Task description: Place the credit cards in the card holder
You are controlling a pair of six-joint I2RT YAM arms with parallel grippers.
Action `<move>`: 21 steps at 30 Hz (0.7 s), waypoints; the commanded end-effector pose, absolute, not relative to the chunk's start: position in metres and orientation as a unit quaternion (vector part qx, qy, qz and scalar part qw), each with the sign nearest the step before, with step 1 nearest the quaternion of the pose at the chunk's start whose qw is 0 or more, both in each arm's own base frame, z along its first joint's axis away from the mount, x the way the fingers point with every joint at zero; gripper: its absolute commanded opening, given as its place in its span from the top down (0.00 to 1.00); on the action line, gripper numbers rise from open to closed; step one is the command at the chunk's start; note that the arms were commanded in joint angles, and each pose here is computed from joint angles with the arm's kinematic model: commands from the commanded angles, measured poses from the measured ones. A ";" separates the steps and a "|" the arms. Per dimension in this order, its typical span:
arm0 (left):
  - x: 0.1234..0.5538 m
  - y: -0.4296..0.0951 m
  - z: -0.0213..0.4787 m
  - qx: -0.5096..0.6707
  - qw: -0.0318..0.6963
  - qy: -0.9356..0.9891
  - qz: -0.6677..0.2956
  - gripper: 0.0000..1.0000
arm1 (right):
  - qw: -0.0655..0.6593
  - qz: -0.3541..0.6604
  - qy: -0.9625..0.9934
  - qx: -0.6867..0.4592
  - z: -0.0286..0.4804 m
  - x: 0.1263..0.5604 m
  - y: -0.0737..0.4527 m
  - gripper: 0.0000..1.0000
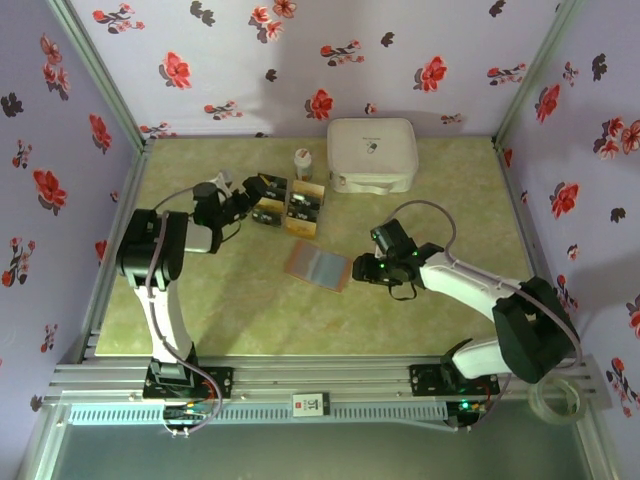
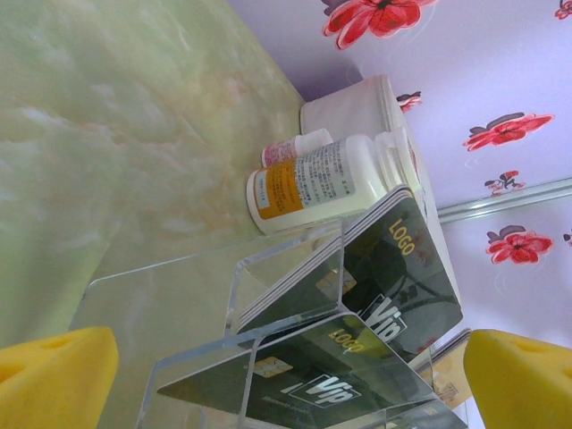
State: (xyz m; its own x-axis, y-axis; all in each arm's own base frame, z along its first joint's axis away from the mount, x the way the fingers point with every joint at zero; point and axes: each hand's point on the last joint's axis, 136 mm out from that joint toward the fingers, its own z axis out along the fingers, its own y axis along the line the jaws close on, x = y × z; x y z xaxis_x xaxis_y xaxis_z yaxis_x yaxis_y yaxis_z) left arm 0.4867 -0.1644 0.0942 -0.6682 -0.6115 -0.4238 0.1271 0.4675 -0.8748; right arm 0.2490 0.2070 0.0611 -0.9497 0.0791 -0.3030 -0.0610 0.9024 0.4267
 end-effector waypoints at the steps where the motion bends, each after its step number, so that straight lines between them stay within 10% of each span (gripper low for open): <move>1: 0.482 -0.174 0.112 -0.148 0.394 0.754 -0.505 0.00 | 0.158 0.245 0.956 0.016 0.058 0.254 0.215 0.58; 14: 0.464 -0.207 0.112 -0.140 0.388 0.745 -0.524 0.00 | 0.162 0.251 0.954 -0.020 0.060 0.262 0.225 1.00; 21: 0.445 -0.229 0.115 -0.134 0.383 0.738 -0.539 0.00 | 0.161 0.255 0.950 -0.076 0.065 0.265 0.235 1.00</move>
State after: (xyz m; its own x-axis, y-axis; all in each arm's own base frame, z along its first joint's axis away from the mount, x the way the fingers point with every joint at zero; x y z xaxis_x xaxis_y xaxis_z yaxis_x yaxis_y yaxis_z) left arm 0.4507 -0.2235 0.0915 -0.6986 -0.5932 -0.4001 0.1599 0.4156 -0.8954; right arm 0.2613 0.2277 0.0572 -0.9474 0.0045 -0.3201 -0.1516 0.8745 0.4607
